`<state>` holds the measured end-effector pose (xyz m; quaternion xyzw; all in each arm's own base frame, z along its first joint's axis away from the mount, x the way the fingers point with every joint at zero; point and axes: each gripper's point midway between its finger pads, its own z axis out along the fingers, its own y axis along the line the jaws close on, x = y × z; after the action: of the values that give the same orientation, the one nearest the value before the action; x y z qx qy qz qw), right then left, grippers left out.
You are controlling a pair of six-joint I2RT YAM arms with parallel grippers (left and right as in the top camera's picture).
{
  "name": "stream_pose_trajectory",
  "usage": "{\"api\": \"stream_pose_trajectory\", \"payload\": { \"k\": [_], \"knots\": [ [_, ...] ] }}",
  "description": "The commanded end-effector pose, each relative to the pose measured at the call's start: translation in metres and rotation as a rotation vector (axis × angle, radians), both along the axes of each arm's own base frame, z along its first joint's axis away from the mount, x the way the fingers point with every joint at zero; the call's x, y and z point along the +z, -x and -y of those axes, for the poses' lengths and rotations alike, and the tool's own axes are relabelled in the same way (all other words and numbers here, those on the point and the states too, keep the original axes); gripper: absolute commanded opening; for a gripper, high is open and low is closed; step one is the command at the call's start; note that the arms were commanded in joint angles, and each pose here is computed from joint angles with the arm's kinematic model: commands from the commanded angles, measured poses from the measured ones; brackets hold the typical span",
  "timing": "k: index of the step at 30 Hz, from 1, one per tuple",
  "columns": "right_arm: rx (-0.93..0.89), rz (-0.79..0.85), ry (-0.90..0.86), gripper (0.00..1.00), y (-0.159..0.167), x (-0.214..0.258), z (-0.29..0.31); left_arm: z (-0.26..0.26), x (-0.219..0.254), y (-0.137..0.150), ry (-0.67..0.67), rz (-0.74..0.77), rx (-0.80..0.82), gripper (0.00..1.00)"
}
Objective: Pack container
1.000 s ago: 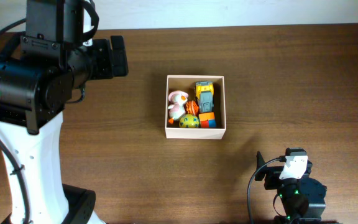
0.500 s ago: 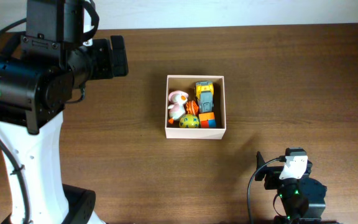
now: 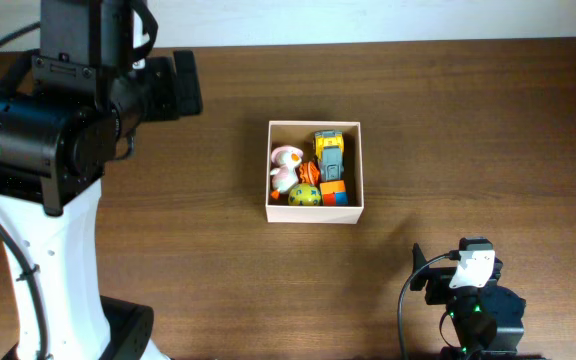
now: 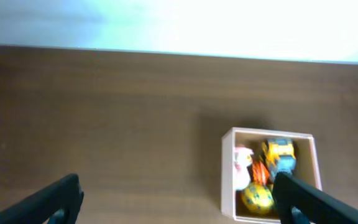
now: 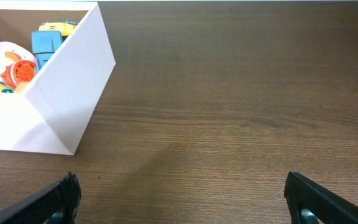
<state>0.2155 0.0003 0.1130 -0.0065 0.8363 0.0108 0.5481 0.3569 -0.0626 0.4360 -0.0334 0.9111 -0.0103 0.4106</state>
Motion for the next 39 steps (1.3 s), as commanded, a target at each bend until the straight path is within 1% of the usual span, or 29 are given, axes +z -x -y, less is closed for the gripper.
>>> {"api": "stream_pose_trajectory", "payload": {
  "k": [1, 4, 7, 10, 14, 18, 20, 25, 29, 33, 39],
  "knots": [
    [0.006, 0.008, -0.006, 0.99, 0.000, 0.000, -0.001, -0.020, 0.019, 0.007, -0.081, 0.079, 0.047, 0.99],
    [0.006, 0.008, -0.005, 0.99, 0.000, 0.000, -0.001, -0.019, 0.023, 0.004, -0.122, 0.126, 0.002, 0.99],
    [0.006, 0.008, -0.006, 0.99, 0.000, 0.000, -0.001, -0.021, 0.008, 0.000, -0.120, 0.147, -0.001, 0.99],
    [0.006, 0.008, -0.005, 0.99, 0.000, 0.000, -0.001, -0.029, -0.026, -0.006, -0.092, 0.157, 0.004, 0.99],
    [0.006, 0.008, -0.005, 0.99, 0.000, 0.000, -0.001, -0.040, -0.075, -0.004, -0.023, 0.188, -0.004, 0.99],
    [0.006, 0.008, -0.006, 0.99, 0.000, 0.000, -0.001, -0.059, -0.118, 0.010, 0.004, 0.224, 0.028, 0.99],
    [0.006, 0.008, -0.005, 0.99, 0.000, 0.000, -0.001, -0.067, -0.136, 0.020, -0.018, 0.236, 0.036, 0.99],
    [0.006, 0.008, -0.006, 0.99, 0.000, 0.000, -0.001, -0.069, -0.177, 0.051, -0.119, 0.250, -0.027, 0.99],
    [0.006, 0.008, -0.005, 0.99, 0.000, 0.000, -0.001, -0.070, -0.210, 0.072, -0.128, 0.266, -0.032, 0.99],
    [0.006, 0.008, -0.006, 0.99, 0.000, 0.000, -0.001, -0.069, -0.236, 0.086, -0.126, 0.342, -0.029, 0.99],
    [0.006, 0.008, -0.006, 0.99, 0.000, 0.000, -0.001, -0.065, -0.261, 0.100, -0.109, 0.471, -0.042, 0.99]
  ]
}}
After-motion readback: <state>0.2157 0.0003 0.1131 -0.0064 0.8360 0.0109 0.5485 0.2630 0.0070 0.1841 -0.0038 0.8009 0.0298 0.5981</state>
